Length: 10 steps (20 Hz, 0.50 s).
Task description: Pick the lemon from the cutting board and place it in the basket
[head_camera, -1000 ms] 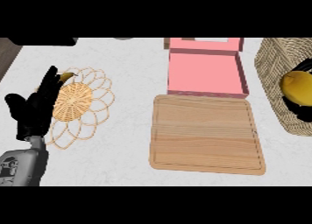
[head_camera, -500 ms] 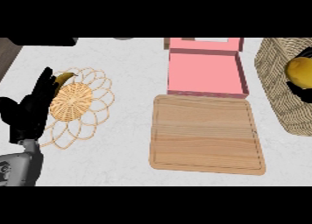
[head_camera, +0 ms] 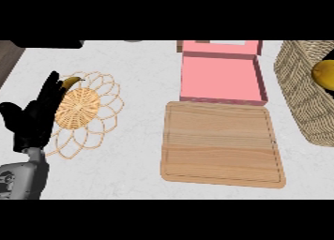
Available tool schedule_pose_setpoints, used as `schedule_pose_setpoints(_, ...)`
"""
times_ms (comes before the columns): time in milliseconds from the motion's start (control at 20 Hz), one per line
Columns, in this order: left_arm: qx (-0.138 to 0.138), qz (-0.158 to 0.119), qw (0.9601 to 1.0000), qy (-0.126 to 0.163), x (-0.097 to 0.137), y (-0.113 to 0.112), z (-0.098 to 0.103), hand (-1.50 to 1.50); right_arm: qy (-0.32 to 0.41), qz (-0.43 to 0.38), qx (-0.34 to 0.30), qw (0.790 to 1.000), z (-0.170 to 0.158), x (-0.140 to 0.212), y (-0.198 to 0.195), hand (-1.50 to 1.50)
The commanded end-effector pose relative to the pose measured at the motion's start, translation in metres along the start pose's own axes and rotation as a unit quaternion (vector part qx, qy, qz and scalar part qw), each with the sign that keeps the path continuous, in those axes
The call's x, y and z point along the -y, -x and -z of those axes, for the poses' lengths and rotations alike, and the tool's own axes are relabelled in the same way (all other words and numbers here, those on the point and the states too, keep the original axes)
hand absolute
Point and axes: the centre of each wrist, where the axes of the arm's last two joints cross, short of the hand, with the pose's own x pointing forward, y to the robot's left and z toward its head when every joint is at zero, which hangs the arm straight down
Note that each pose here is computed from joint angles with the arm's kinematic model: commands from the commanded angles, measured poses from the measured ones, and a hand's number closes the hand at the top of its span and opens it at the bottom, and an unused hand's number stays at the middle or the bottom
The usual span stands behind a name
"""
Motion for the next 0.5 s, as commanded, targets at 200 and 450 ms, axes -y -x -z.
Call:
schedule_pose_setpoints(200,0.002,-0.001,1.0,-0.007,-0.009,-0.016,0.024,0.0,0.023,-0.089,0.041,0.995,0.037,-0.016,0.005,1.5)
schedule_pose_setpoints(450,0.002,0.002,1.0,-0.009,-0.013,0.0,0.004,0.0,0.005,-0.099,0.018,0.995,0.044,-0.024,0.013,1.5)
